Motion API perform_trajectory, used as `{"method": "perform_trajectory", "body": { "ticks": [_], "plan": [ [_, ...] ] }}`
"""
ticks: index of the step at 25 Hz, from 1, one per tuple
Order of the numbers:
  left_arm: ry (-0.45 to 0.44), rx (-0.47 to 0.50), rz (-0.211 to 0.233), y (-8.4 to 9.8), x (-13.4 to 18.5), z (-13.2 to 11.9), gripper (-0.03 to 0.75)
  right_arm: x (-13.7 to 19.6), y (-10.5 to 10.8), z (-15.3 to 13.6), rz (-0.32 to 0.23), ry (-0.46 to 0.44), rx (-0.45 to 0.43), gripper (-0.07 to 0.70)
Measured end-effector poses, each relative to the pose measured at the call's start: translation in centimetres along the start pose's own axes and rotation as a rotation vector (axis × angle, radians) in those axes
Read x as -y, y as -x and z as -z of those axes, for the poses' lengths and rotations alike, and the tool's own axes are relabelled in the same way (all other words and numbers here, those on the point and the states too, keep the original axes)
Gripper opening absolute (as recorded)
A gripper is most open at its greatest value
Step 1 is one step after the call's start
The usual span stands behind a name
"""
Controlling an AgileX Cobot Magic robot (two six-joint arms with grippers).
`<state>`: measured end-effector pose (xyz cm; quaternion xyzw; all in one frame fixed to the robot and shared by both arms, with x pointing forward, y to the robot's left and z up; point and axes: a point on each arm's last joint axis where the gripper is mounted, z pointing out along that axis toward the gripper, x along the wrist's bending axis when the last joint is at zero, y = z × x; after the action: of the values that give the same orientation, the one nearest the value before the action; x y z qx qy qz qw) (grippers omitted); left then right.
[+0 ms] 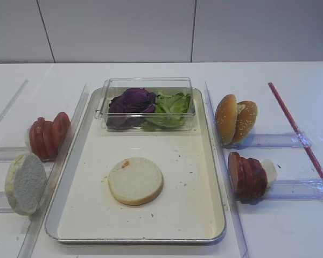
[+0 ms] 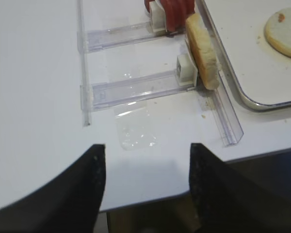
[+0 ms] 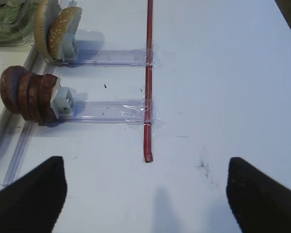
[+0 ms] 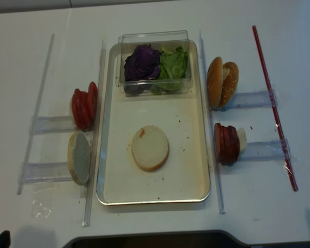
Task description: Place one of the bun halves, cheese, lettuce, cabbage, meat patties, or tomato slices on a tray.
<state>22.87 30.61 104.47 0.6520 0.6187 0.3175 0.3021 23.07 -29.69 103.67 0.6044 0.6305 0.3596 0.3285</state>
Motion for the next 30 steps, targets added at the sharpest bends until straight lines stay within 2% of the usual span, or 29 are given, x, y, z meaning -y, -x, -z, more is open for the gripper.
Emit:
{"method": "perform_trajectory", "body": {
  "ticks": [6, 11, 14, 20, 25, 30],
  "plan": [
    [0.018, 0.001, -0.001, 0.04, 0.04, -0.76, 0.397, 0.00, 0.00, 0.00, 0.000, 0.000, 0.000, 0.689],
    [0.019, -0.014, 0.046, -0.09, 0.07, -0.86, 0.397, 0.00, 0.00, 0.00, 0.000, 0.000, 0.000, 0.689],
    [0.022, -0.024, 0.057, -0.18, 0.04, -0.86, 0.397, 0.00, 0.00, 0.00, -0.007, 0.000, 0.000, 0.689],
    [0.022, -0.025, 0.059, -0.19, 0.04, -0.86, 0.400, 0.00, 0.00, 0.00, -0.007, 0.000, 0.000, 0.689],
    [0.023, -0.025, 0.059, -0.19, 0.03, -0.86, 0.449, -0.02, 0.00, 0.00, -0.007, 0.002, 0.000, 0.689],
    [0.023, -0.025, 0.061, -0.19, 0.03, -0.86, 0.454, -0.02, 0.00, 0.00, -0.007, 0.002, 0.000, 0.689]
  ]
}}
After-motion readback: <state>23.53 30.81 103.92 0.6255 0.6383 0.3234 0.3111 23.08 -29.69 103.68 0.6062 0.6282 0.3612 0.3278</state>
